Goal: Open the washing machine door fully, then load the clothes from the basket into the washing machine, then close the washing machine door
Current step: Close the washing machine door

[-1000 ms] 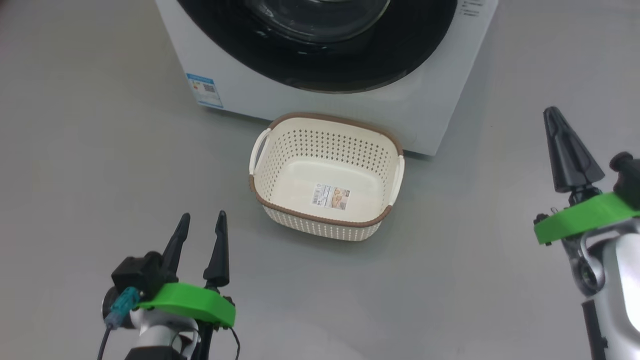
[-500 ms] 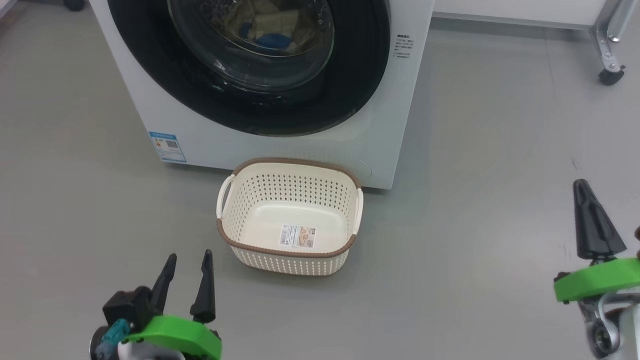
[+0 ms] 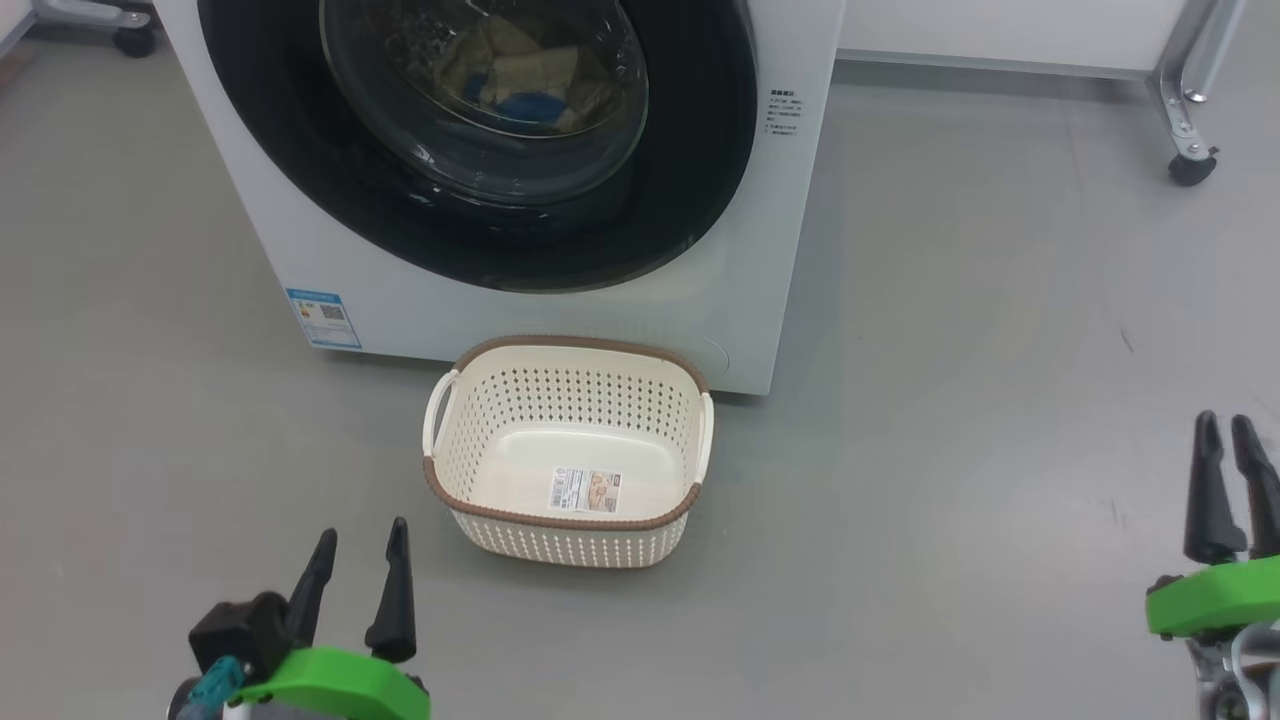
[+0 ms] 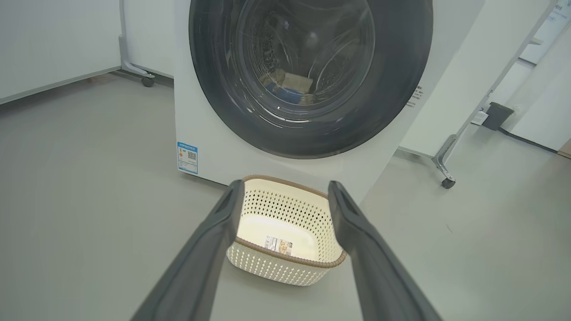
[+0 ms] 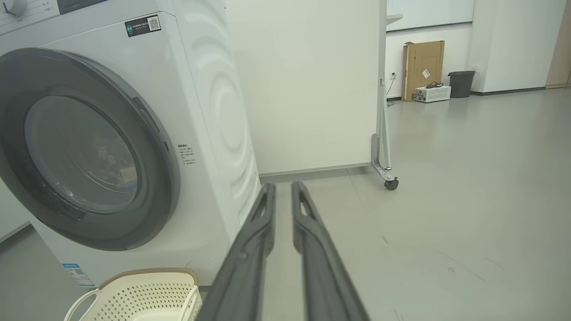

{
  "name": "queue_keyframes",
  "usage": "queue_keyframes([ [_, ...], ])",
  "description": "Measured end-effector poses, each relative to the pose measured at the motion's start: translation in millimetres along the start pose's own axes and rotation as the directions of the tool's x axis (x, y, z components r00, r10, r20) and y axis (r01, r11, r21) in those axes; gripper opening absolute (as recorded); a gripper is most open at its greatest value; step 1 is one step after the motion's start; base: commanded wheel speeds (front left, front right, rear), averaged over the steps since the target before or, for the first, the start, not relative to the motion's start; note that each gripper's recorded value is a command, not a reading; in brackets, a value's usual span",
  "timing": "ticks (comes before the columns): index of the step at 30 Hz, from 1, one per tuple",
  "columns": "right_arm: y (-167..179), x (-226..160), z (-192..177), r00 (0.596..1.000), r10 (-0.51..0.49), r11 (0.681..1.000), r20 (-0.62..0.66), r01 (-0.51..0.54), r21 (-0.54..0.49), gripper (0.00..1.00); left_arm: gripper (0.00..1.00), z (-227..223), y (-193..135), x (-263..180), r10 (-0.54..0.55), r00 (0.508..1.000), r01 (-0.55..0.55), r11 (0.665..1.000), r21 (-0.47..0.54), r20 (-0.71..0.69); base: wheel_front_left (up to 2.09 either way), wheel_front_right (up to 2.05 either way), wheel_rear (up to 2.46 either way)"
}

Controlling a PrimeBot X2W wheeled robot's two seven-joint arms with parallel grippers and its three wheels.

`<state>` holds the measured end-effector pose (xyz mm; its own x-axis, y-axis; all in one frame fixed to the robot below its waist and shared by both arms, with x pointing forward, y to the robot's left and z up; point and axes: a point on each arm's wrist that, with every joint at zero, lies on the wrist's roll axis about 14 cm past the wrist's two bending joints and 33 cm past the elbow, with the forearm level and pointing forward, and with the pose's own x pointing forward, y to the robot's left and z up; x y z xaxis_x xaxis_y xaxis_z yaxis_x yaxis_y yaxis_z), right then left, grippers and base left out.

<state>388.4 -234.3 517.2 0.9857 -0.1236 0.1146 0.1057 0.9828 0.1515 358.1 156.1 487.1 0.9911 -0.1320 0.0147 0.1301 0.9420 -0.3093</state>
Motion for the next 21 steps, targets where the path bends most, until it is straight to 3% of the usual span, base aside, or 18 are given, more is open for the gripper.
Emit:
queue_keyframes([
  [14, 1, -5, -9, 1.0, 0.003, 1.0, -0.029, -0.003, 0.008, 1.0, 1.0, -10, 11, -5, 0.048, 0.999, -0.049, 0.998, -0.037, -0.025, 0.0, 0.0, 0.0],
  [21, 2, -4, -9, 1.0, 0.005, 1.0, -0.028, -0.005, 0.011, 1.0, 1.0, -6, 13, -5, 0.047, 0.999, -0.047, 0.999, 0.02, -0.016, 0.0, 0.0, 0.0],
])
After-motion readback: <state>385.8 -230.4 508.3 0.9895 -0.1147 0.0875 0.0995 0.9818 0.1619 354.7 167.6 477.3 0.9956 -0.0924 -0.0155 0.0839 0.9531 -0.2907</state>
